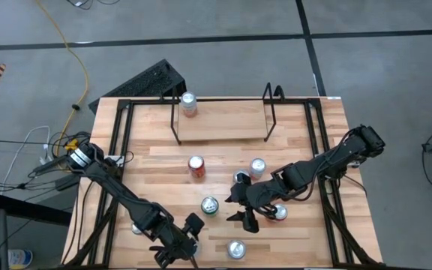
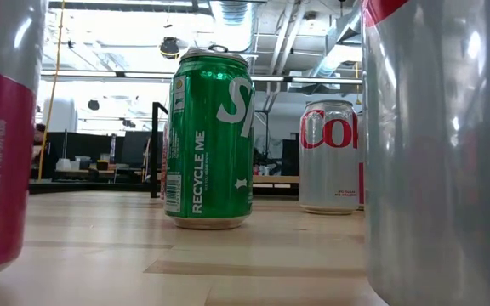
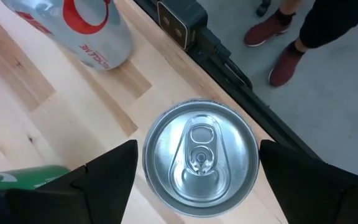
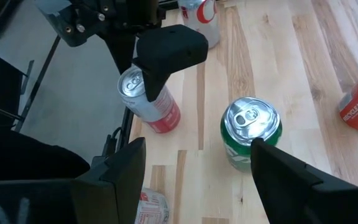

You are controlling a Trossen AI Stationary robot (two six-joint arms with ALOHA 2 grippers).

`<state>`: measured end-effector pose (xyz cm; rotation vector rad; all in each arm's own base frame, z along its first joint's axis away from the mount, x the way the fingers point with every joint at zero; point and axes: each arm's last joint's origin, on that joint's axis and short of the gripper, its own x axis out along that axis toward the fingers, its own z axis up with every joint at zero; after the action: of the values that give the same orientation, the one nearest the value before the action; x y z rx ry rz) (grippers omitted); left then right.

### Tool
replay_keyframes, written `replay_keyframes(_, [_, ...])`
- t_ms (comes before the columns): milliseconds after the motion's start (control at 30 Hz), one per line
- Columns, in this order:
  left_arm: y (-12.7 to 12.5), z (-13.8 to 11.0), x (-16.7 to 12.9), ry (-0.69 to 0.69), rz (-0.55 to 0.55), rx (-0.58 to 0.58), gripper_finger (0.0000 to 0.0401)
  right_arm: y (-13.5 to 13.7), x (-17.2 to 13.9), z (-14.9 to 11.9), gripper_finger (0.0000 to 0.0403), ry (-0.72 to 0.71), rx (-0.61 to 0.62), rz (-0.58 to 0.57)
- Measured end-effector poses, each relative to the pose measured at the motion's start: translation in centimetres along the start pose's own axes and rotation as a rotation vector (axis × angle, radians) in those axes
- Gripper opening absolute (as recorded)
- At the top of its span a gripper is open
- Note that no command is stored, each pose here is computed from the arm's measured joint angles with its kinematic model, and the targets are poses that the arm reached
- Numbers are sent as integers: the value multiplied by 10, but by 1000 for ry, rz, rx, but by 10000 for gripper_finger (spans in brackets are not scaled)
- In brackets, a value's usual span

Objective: Place canned beverage on shelf
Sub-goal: Put the bottom white orange soda can on the shelf aligned with the other white orange soda can

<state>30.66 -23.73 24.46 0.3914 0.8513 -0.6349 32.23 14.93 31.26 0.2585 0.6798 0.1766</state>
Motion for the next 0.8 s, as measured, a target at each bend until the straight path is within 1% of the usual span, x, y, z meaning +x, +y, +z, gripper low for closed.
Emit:
replay_keyframes(100, [2,0,0,-1,-7,-1,315,0,0,0,265,3,0,-1])
replay_keyframes(333, [8,-1,0,-3,-22,-25,264,0,0,0,265,4,3,-2])
replay_keyframes(433, [11,-1,0,-4,-22,-36,255,0,0,0,265,4,3,-2])
replay_keyframes(533, [14,-2,-2,5,-8,-109,253,0,0,-1,265,10,9,-4])
replay_keyframes(667, [19,-7,-12,59,49,-217,251,-1,-1,-4,265,41,27,-10])
replay_keyframes(800, [24,-12,-20,95,98,-312,250,0,-5,-3,265,45,38,12])
